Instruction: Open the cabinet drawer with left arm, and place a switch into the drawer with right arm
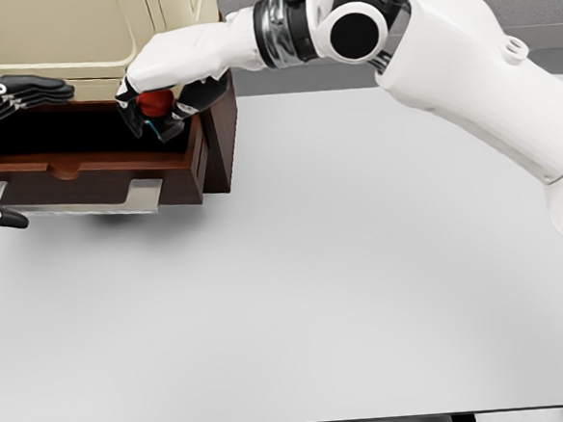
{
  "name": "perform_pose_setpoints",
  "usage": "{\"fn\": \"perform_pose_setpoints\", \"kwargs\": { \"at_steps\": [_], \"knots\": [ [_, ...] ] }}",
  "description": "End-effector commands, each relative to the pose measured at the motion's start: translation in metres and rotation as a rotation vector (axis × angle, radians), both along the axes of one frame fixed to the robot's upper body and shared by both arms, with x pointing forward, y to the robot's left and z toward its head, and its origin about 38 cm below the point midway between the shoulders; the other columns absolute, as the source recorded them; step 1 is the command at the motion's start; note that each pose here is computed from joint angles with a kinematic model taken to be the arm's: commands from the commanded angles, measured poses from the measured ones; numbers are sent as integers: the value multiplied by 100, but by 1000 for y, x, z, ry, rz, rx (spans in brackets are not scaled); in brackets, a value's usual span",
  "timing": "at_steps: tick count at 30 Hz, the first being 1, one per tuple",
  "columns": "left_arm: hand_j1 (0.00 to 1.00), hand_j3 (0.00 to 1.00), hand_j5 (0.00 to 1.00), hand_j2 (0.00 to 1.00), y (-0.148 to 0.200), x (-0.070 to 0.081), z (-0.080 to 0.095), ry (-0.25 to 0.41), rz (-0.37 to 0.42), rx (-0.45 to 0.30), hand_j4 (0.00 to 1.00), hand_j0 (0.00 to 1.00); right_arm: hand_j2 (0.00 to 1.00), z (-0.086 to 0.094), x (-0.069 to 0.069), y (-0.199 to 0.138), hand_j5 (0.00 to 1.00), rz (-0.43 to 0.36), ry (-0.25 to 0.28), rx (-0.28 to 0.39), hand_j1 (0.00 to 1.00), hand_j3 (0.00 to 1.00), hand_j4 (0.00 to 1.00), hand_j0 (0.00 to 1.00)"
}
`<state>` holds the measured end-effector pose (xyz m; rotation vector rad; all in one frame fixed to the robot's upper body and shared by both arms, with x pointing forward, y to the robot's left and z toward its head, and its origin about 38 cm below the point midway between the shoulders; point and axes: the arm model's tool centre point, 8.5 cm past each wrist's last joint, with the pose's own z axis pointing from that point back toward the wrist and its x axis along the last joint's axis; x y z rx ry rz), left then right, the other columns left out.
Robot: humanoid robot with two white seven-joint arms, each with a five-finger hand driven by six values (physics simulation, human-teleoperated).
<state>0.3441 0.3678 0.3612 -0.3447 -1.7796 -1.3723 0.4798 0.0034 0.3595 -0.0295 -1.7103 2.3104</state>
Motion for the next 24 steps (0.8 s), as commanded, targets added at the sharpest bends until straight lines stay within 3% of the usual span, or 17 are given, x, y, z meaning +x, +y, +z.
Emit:
{"fn": "perform_pose_setpoints", "kwargs": {
  "at_steps": [1, 5, 6, 7, 8, 12, 14, 16, 17, 20, 22, 24],
  "knots": [
    [100, 100, 100, 100, -4, -2, 3, -43, -37, -34, 100, 100, 48, -2, 3, 7, 48, -7, 9, -1, 48, 48, 48, 48],
    [100, 100, 100, 100, -9, 0, -1, -42, -51, -55, 100, 100, 49, -2, 6, 13, 49, -12, 16, 1, 49, 49, 49, 49],
    [100, 100, 100, 100, -9, 0, -1, -42, -51, -55, 100, 100, 58, -2, 6, 13, 58, -14, 18, 1, 58, 58, 58, 58],
    [100, 100, 100, 100, -10, 0, -1, -42, -53, -58, 100, 100, 88, -3, 9, 11, 88, -27, 21, -1, 88, 88, 88, 88],
    [100, 100, 100, 100, -11, 0, -2, -42, -56, -62, 100, 100, 100, -4, 13, 8, 100, -45, 29, 0, 100, 100, 100, 100],
    [100, 100, 100, 100, -12, 1, -3, -42, -58, -65, 100, 100, 100, -3, 11, 5, 100, -32, 23, 1, 100, 100, 100, 100],
    [100, 100, 100, 100, -22, 4, -9, -38, -83, -102, 100, 100, 100, -5, 8, -9, 100, 10, -1, -6, 100, 100, 100, 100],
    [100, 100, 100, 100, -32, 7, -14, -38, -108, -139, 100, 100, 100, -8, -6, -30, 100, 98, -40, -19, 100, 100, 100, 100],
    [100, 100, 100, 100, -41, 10, -18, -41, -130, -161, 100, 100, 100, -14, -12, -50, 100, 120, -49, -26, 100, 100, 100, 100],
    [100, 100, 100, 100, -88, 15, -51, -37, -231, -194, 100, 100, 100, -22, -16, -128, 100, 25, -51, -64, 100, 100, 100, 100],
    [100, 100, 100, 100, -103, 17, -56, -42, -264, -209, 100, 100, 100, -27, -11, -198, 100, -113, -39, -98, 100, 100, 100, 100],
    [100, 100, 100, 100, -109, 18, -57, -39, -280, -204, 100, 100, 100, -31, -13, -275, 100, -282, -20, -90, 100, 100, 100, 100]
  ]
}}
